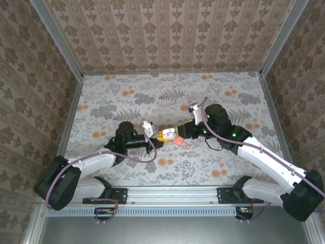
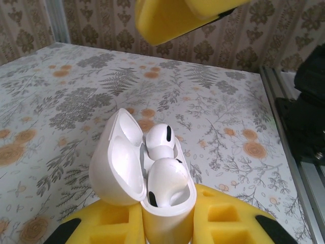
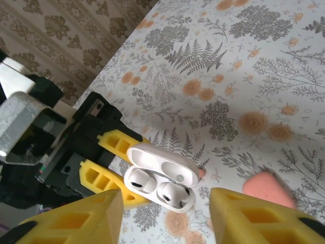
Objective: Insert the wireless bluetooth earbuds into the charging case
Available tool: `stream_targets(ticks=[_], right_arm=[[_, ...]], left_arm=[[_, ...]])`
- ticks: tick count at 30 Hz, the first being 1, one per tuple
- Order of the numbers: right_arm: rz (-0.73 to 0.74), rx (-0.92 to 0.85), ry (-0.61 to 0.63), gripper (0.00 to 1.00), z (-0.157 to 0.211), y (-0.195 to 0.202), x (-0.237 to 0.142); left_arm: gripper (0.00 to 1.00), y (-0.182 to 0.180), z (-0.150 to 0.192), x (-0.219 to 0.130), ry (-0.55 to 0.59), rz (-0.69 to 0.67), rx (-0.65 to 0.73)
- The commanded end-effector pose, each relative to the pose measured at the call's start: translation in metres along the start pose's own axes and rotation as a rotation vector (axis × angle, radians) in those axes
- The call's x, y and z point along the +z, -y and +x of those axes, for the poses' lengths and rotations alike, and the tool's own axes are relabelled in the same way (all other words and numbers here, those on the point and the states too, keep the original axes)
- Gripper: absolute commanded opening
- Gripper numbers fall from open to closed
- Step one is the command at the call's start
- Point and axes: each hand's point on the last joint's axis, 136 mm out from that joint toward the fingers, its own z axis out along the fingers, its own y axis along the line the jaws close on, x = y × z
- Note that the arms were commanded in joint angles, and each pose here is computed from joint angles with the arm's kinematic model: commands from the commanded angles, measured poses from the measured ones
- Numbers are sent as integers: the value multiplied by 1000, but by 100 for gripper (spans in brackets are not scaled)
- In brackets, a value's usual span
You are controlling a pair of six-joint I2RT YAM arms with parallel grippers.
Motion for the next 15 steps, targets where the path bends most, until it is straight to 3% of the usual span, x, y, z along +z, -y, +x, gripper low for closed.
stream_targets(ticks=[1, 5, 8, 12, 15], right_arm=[[-29, -32, 86, 54, -1, -5, -14], [-24, -169, 220, 58, -8, -5, -33], [-36, -274, 254, 73, -2, -8, -41], [-110, -451, 267, 85, 12, -18, -45], [-230, -630, 235, 86, 35, -33, -42]], left_arm=[[7, 16, -14, -3, 57, 66, 119], [8, 31, -19, -4, 83, 125, 154], [8, 39, -21, -5, 93, 153, 171], [8, 48, -26, -5, 114, 177, 198], [8, 53, -30, -6, 125, 194, 216]])
